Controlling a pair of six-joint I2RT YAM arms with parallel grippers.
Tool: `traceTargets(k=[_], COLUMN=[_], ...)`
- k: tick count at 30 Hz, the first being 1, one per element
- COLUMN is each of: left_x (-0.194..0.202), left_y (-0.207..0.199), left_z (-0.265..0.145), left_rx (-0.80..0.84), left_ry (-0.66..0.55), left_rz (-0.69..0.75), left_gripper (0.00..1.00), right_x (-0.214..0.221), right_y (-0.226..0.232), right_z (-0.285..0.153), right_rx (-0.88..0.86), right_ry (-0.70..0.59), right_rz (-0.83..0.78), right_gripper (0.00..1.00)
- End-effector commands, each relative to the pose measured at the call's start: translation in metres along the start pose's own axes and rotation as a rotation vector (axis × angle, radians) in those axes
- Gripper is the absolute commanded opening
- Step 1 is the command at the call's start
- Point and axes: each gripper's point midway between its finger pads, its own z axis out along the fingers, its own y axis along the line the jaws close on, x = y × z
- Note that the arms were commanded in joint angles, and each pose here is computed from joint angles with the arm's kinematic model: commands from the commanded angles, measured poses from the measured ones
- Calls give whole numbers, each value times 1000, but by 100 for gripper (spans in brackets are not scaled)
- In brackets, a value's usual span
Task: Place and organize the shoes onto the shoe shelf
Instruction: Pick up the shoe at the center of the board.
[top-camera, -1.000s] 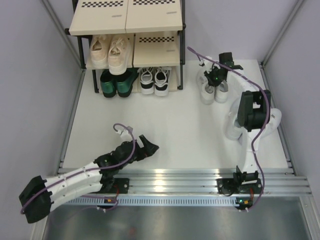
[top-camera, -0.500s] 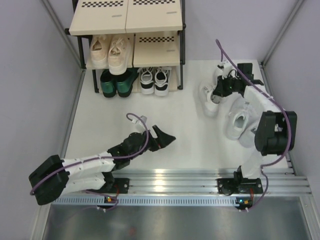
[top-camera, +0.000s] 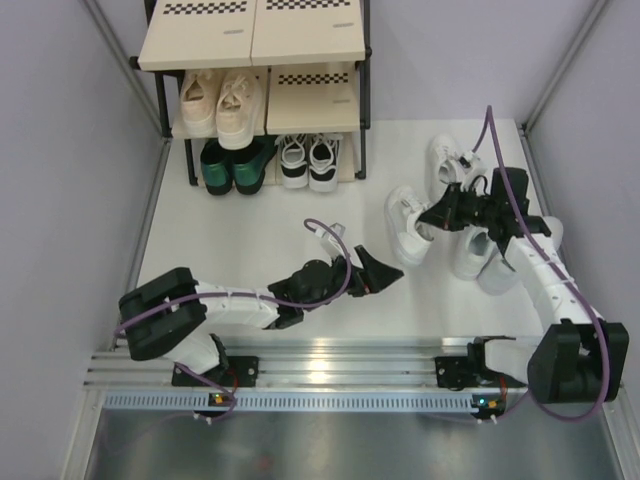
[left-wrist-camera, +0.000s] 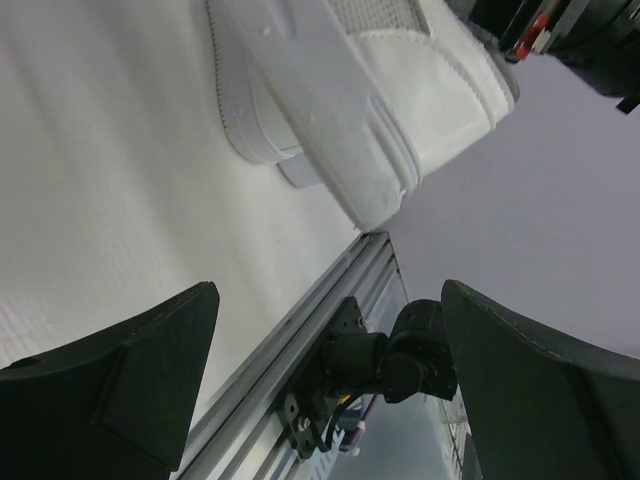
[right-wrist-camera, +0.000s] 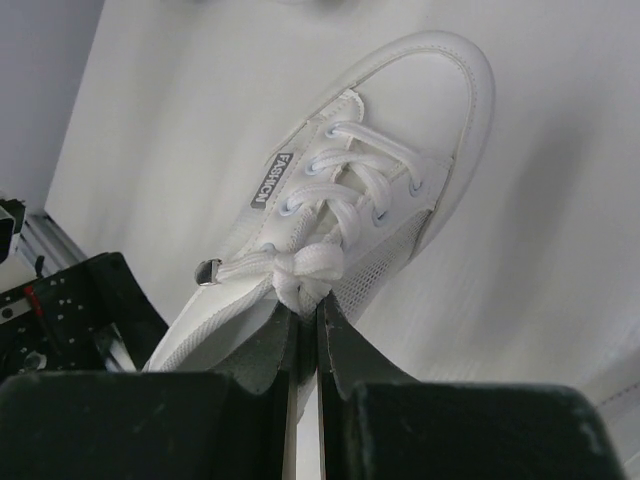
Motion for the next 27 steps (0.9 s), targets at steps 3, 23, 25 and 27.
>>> traceTargets(k=[3, 23, 25, 27], left_x=[-30, -60, -67, -70], left_y=[-56, -34, -34, -34], left_z=[21, 42, 39, 35], left_rx=[168, 118, 133, 155], left_ry=[-120, -284, -307, -312], left_rz=[-66, -211, -220, -229], left_gripper=[98, 84, 79, 67], right_x=[-11, 19, 24, 27], right_y=[31, 69, 68, 68], right_z=[-16, -20, -20, -21], right_rx=[-71, -180, -180, -184], right_ry=[-82, -47, -28, -17], right_rz=[82, -85, -107, -135], right_gripper=[0, 0, 0, 0])
